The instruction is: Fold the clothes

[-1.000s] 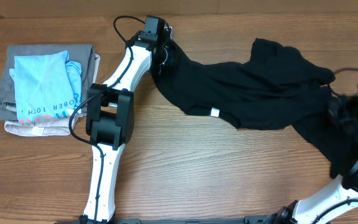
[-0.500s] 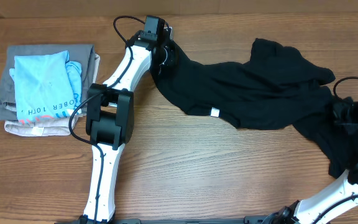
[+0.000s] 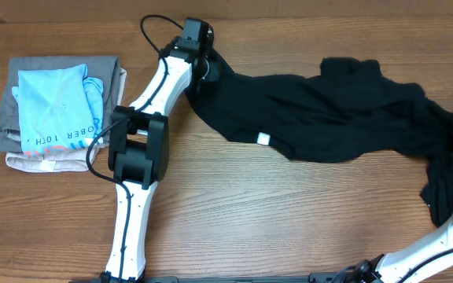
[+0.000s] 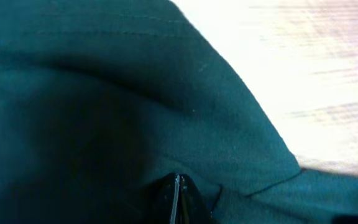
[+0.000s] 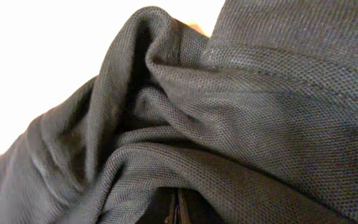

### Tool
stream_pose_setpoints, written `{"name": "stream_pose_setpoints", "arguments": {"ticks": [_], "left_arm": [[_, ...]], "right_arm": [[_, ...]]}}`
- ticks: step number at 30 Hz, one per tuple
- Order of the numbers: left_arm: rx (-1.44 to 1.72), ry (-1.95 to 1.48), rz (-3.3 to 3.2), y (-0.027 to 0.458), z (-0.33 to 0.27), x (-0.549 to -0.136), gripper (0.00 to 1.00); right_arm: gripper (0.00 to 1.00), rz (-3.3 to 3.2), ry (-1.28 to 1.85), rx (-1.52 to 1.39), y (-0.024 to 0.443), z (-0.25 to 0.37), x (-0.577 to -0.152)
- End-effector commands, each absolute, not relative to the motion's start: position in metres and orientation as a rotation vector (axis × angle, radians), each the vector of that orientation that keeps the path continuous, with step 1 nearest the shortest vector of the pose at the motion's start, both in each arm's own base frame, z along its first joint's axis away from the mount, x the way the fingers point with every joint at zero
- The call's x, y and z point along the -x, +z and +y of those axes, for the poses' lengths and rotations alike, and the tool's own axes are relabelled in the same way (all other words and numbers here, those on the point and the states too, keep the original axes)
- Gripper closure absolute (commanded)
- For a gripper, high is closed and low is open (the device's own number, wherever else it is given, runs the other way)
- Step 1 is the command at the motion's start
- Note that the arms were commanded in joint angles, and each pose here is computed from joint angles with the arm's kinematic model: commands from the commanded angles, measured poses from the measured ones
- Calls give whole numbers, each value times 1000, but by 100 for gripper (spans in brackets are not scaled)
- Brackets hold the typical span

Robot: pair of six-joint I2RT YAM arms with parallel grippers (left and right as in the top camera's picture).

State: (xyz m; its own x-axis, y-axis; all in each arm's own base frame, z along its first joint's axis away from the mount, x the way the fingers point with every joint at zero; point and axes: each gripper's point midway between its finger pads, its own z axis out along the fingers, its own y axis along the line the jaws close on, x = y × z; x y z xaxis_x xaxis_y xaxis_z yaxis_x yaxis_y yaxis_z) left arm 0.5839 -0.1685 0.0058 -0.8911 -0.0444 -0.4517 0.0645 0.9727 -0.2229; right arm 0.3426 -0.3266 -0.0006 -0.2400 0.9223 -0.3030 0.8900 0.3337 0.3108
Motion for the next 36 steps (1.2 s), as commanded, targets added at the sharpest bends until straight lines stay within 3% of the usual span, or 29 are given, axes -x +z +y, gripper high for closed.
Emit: {"name": "stream_pose_setpoints", "arguments": {"ticks": [1, 10, 19, 25, 28, 32, 36], "left_arm": [[128, -29, 2738, -63, -82, -580, 96], [148, -47, 2533, -40, -56, -627, 95], [116, -56, 2432, -19, -58, -649, 91], [93, -86, 2315, 72, -74, -672, 95], [83, -118, 2218, 147, -87, -675, 94], [64, -172, 2157, 231, -110, -653, 94], [51, -201, 2222, 266, -129, -610, 92]], "right_arm": [[96, 2234, -106, -1791, -52, -343, -281], [96, 2225, -128, -1777, -51, -348, -283], [96, 2222, -171, -1776, -50, -352, -280], [93, 2211, -169, -1766, -49, -354, -283], [87, 2212, -136, -1759, -47, -353, -287], [67, 2194, -10, -1713, -26, -356, -312], [41, 2194, -1, -1662, 16, -368, -335]]}}
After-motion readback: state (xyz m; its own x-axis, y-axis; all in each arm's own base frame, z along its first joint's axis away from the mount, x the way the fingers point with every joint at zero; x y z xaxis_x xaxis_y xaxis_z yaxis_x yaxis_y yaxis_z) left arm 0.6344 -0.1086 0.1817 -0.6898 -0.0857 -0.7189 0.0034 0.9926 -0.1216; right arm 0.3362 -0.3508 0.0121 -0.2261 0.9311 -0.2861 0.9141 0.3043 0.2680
